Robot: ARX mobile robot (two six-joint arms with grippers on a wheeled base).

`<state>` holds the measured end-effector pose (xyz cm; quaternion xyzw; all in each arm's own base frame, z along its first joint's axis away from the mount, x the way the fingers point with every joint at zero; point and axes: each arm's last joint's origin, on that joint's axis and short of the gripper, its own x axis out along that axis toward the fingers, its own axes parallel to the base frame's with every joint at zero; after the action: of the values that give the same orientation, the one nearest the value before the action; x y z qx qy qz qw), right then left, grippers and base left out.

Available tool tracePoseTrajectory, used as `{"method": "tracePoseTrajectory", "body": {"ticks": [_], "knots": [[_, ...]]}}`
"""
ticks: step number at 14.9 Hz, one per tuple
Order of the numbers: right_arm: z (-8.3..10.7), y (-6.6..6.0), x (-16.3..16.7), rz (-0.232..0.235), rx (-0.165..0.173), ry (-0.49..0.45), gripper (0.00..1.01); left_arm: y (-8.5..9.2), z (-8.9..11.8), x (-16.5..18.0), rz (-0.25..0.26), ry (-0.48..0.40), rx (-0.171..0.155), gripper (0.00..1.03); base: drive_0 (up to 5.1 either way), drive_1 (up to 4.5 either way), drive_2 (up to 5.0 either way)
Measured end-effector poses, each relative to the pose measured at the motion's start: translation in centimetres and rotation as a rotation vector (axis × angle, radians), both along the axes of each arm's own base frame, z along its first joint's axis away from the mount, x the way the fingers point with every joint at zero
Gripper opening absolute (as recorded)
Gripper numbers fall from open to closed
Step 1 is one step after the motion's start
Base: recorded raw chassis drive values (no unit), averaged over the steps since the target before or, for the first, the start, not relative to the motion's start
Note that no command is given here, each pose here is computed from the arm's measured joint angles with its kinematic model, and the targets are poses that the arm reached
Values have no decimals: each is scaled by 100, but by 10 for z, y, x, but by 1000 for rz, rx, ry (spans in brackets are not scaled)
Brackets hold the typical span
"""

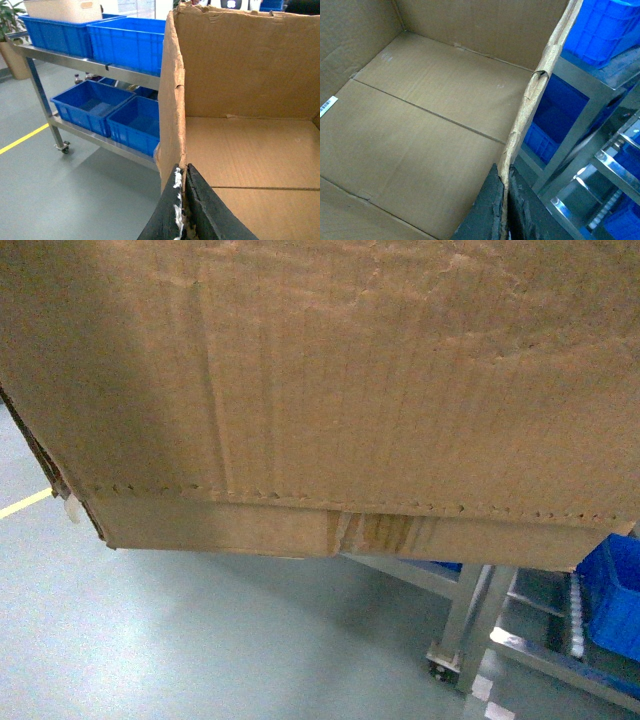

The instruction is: Sort boxes to right shelf from conveyor

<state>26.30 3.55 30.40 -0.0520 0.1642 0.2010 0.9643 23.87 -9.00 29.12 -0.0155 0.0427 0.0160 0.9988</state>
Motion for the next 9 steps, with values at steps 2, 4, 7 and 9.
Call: {"method": "tracePoseTrajectory", "body": {"ticks": [2,4,7,9], "knots": [[0,0,0,0,0,0,2,0,0,0,0,0,0,2,-155,-155,-155],[0,0,0,0,0,0,2,0,0,0,0,0,0,2,-151,-151,-151],[0,0,0,0,0,0,2,0,0,0,0,0,0,2,-149,-149,-149],[0,0,0,0,0,0,2,0,0,0,0,0,0,2,-142,-142,-142]]}}
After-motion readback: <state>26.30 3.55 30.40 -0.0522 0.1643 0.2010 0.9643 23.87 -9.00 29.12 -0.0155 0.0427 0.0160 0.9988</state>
